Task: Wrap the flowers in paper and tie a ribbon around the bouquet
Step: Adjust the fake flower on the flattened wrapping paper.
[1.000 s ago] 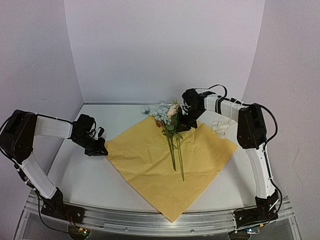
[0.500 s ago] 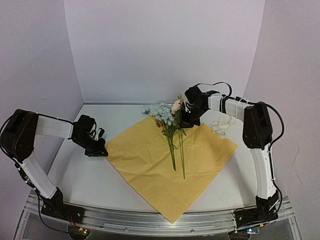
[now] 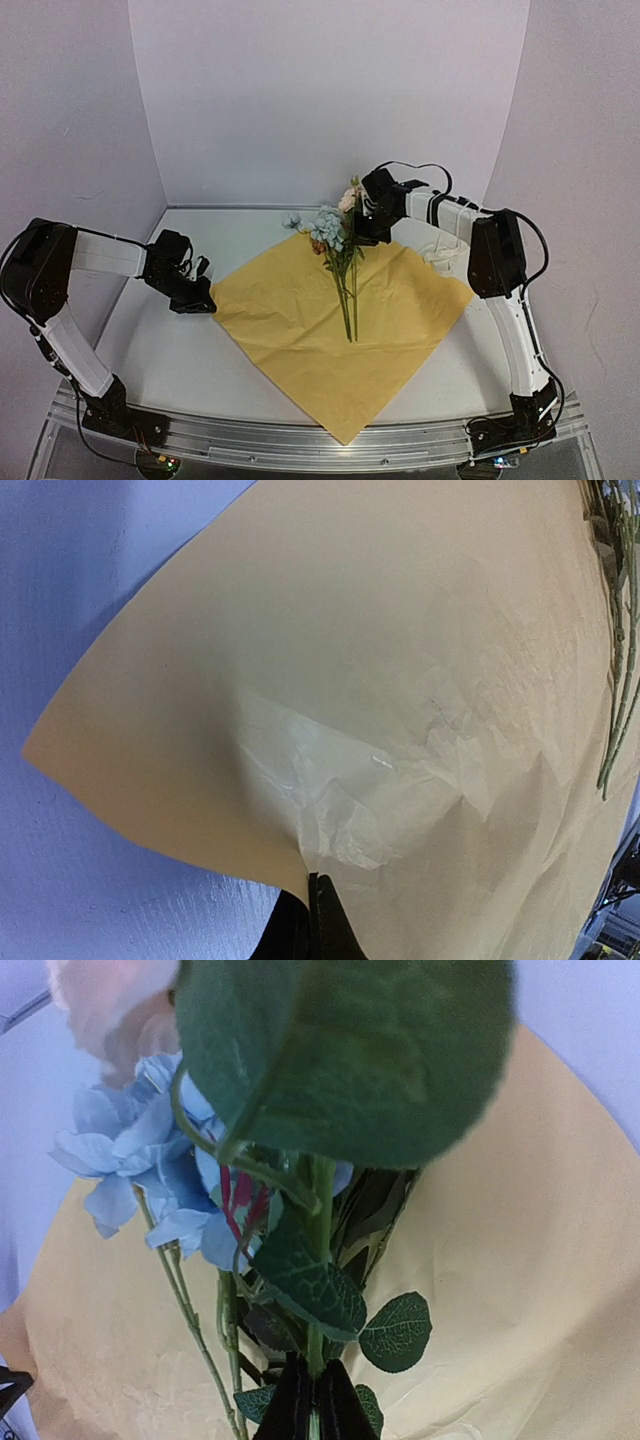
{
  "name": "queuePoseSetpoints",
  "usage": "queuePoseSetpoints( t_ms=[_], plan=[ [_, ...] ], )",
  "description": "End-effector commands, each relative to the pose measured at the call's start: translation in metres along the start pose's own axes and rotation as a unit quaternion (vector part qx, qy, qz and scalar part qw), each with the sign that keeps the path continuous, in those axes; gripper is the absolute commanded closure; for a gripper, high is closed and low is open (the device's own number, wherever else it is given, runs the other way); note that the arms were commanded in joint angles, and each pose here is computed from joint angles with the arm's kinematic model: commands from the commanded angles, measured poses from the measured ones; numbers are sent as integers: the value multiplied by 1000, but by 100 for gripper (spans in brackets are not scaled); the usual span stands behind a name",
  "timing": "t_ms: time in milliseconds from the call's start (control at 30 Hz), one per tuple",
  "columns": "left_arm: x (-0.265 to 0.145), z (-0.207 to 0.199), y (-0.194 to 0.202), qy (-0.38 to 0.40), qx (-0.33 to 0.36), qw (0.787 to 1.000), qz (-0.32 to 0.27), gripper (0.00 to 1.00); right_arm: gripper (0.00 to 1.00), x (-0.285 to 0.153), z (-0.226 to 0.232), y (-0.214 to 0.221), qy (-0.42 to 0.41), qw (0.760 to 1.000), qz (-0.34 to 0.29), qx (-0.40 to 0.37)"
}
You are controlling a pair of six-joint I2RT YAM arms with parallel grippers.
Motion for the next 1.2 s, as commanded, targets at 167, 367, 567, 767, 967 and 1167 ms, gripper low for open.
queuePoseSetpoints(
  t_ms=[167,367,567,767,967,1167],
  plan=[
    [-1,-8,-7,9,9,1000,0,100,100,16,-13,1,38,999,-13,32],
    [0,-8,-7,11,9,1000,0,100,100,14,-15,8,78,995,-33,50],
    [-1,-9,-7,14,9,1000,0,100,100,17,-10,10,89,993,-39,60],
    [-1,-9,-7,16,9,1000,0,100,100,14,-10,7,113,990,-53,69],
    [-1,-10,-7,19,10,1000,0,100,100,7,-10,3,130,984,-68,96],
    [-2,-11,-7,21,10,1000,-2,100,100,3,-5,2,130,982,-76,115]
  ],
)
Point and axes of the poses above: each gripper's point midway between its finger pads, its own x axis out along the fingers, its own z axis along the line the jaws close on, y = z × x, the point moved 3 cm from there along -x, back along the fingers, and after that the axes turned 10 degrees about -x, right-handed, at the moved point
